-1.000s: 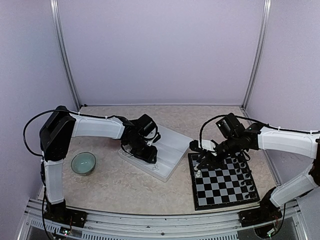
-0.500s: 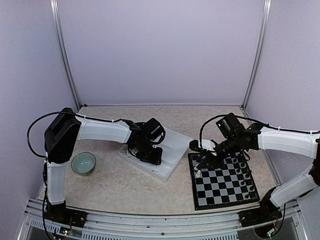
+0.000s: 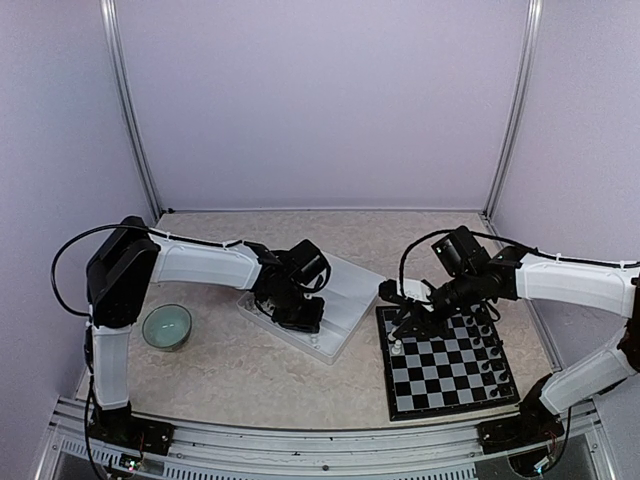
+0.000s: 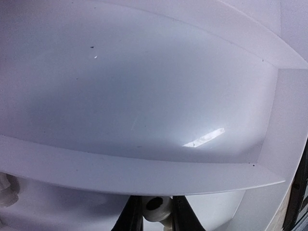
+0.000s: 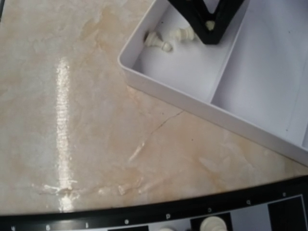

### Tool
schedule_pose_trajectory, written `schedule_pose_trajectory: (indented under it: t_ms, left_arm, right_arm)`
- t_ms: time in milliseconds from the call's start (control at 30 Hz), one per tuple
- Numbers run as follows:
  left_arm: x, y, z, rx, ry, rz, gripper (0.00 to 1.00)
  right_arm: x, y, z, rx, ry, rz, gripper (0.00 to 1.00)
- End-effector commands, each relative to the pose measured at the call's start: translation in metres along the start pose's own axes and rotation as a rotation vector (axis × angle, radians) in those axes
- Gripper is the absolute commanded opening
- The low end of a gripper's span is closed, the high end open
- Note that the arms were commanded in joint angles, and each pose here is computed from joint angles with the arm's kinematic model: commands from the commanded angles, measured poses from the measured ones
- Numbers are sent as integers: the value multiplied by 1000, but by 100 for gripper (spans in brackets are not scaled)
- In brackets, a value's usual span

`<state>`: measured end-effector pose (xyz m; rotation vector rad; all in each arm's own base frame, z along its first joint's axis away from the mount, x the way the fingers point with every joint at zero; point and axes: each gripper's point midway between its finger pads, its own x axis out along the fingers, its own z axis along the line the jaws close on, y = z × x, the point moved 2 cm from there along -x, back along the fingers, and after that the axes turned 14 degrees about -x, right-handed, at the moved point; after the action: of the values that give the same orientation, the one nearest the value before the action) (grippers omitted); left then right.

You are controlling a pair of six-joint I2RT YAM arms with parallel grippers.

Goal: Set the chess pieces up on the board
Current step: Pick up the king from the storage box, then pass from the left arm to the right

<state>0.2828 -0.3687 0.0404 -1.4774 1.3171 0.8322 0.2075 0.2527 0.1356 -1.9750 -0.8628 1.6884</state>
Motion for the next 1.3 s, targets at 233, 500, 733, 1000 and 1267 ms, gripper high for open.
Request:
schedule_pose_trajectory:
  t_ms: [233,500,733,1000,1267]
  left_arm:
    - [-51,-22,10,-187,239,-18,16]
    - [-99,-46,-12,-281,496,-27,16]
    - [-116,-49,-24,-309,616,38,17]
    - [-121,-37,-31,-326,696,119,17]
    - [-124,-29,-34,-339,740,165,17]
  right_arm:
    - [-5,-47,-51,-30,92,-37,26]
    - [13,-107,-84,-292,208,35,26]
    - [47,-143,-67,-523,233,127,29]
    - [62,-146,-56,-616,265,204,34]
    - [70,-146,-60,-666,324,254,33]
